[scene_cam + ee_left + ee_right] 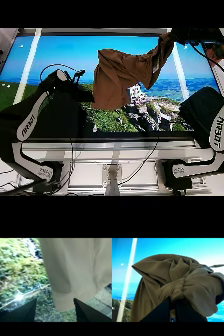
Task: Fold the clothes and pants, and hang the long-sleeved shirts on hangers.
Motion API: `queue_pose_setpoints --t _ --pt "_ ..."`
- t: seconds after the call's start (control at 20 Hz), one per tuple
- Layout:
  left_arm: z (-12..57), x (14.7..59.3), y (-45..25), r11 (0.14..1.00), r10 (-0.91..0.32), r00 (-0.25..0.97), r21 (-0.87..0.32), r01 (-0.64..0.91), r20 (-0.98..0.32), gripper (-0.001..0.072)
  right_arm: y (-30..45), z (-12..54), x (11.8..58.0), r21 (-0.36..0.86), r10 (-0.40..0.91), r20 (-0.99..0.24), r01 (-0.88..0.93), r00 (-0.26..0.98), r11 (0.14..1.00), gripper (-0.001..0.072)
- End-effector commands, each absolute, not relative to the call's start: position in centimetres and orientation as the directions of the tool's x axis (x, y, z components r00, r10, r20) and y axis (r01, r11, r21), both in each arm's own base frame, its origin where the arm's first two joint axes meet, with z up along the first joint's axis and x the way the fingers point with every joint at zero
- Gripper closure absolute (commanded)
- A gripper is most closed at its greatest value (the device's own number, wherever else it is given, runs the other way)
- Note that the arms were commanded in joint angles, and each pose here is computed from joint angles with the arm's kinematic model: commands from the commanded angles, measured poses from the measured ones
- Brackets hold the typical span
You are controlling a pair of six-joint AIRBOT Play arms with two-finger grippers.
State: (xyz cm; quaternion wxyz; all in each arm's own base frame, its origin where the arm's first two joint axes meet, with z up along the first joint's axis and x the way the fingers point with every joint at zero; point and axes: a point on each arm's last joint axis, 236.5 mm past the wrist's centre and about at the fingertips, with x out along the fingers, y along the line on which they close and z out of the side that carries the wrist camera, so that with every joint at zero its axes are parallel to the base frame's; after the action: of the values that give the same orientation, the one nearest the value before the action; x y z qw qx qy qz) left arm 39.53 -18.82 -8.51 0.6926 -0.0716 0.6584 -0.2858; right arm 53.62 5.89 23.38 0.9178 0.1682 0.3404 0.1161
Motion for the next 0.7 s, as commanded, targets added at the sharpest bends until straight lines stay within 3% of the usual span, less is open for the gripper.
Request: queue_pose_setpoints --t 0.0,0.5,0.55,0.6,0.65 --pt "-8.6 39.5 -19.6 0.823 -0.487 -0.024 -0.468 0.322 -0.873 0.0215 6.5 23.6 53.4 0.413 0.354 -0.579 -0.11 0.735 0.904 0.0681" --pt "-11.7 39.1 -19.8 0.828 -0.484 -0.075 -0.484 0.284 -0.872 0.0233 7.0 23.7 53.3 0.433 0.376 -0.572 -0.121 0.729 0.893 0.0682" --pt "-11.8 39.0 -20.1 0.823 -0.497 -0.079 -0.498 0.273 -0.864 0.0292 7.0 23.7 53.3 0.433 0.376 -0.572 -0.121 0.729 0.893 0.0682" --pt "-11.8 39.1 -20.3 0.82 -0.505 -0.078 -0.507 0.267 -0.859 0.0441 7.0 23.7 53.3 0.433 0.376 -0.572 -0.121 0.729 0.893 0.0682" --pt "-11.7 39.2 -20.5 0.818 -0.511 -0.072 -0.51 0.265 -0.857 0.0664 7.0 23.7 53.3 0.433 0.376 -0.572 -0.121 0.729 0.893 0.0682"
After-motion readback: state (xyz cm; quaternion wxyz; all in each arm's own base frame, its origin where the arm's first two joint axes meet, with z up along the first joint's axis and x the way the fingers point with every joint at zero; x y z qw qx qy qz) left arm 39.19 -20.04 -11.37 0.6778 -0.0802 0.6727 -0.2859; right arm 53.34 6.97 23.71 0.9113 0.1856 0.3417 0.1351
